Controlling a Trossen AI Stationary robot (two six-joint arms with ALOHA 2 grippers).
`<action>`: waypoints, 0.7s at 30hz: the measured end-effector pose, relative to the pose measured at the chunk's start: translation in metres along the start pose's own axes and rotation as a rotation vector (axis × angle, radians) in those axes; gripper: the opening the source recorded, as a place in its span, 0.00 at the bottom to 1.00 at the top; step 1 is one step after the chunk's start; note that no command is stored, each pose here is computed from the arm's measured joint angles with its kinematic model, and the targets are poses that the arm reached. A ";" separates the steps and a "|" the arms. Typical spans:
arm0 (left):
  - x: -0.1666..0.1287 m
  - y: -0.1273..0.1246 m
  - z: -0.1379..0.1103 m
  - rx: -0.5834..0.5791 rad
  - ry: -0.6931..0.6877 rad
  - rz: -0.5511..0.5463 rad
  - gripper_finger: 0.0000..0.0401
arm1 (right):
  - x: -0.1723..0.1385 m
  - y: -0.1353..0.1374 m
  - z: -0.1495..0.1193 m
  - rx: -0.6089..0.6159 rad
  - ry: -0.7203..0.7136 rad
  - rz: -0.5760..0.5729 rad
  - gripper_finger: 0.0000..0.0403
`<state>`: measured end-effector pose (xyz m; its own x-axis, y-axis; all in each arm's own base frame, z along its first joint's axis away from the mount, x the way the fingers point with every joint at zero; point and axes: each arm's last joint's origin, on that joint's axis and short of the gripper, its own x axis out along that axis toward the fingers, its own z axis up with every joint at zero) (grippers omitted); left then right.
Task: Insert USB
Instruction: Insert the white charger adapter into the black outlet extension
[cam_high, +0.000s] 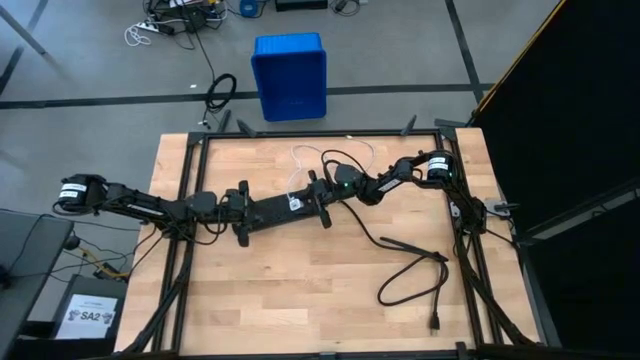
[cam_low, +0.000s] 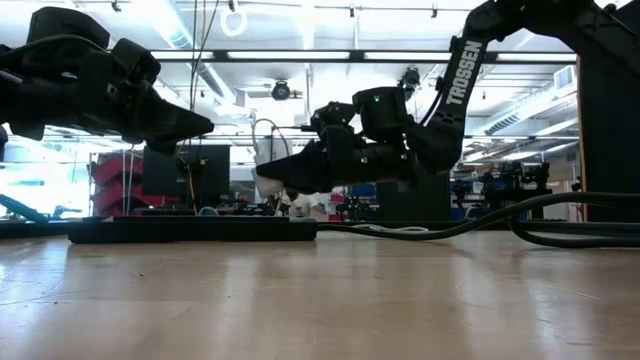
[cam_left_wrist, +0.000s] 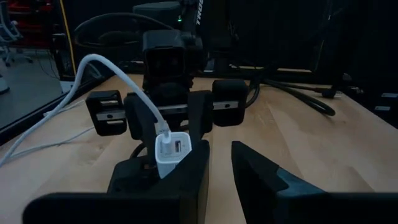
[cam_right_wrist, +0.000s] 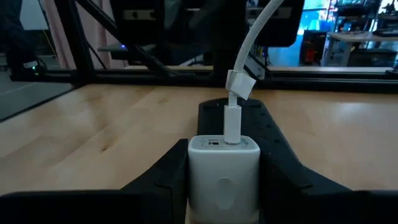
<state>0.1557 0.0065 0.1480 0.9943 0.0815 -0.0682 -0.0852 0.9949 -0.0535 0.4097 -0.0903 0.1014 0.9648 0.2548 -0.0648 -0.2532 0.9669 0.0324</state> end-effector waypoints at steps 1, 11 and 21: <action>0.000 0.000 0.000 0.000 0.000 0.000 0.14 | 0.000 0.000 0.000 0.001 0.001 -0.009 0.28; 0.000 0.000 0.000 0.000 0.000 0.000 0.14 | 0.004 0.006 -0.003 0.008 0.028 -0.054 0.28; 0.000 0.000 0.000 0.000 0.000 0.000 0.14 | 0.005 0.007 -0.006 0.001 0.052 -0.095 0.28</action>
<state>0.1556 0.0065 0.1479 0.9943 0.0815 -0.0687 -0.0852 0.9949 -0.0538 0.4124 -0.0825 0.0957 0.9795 0.1621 -0.1193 -0.1604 0.9868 0.0244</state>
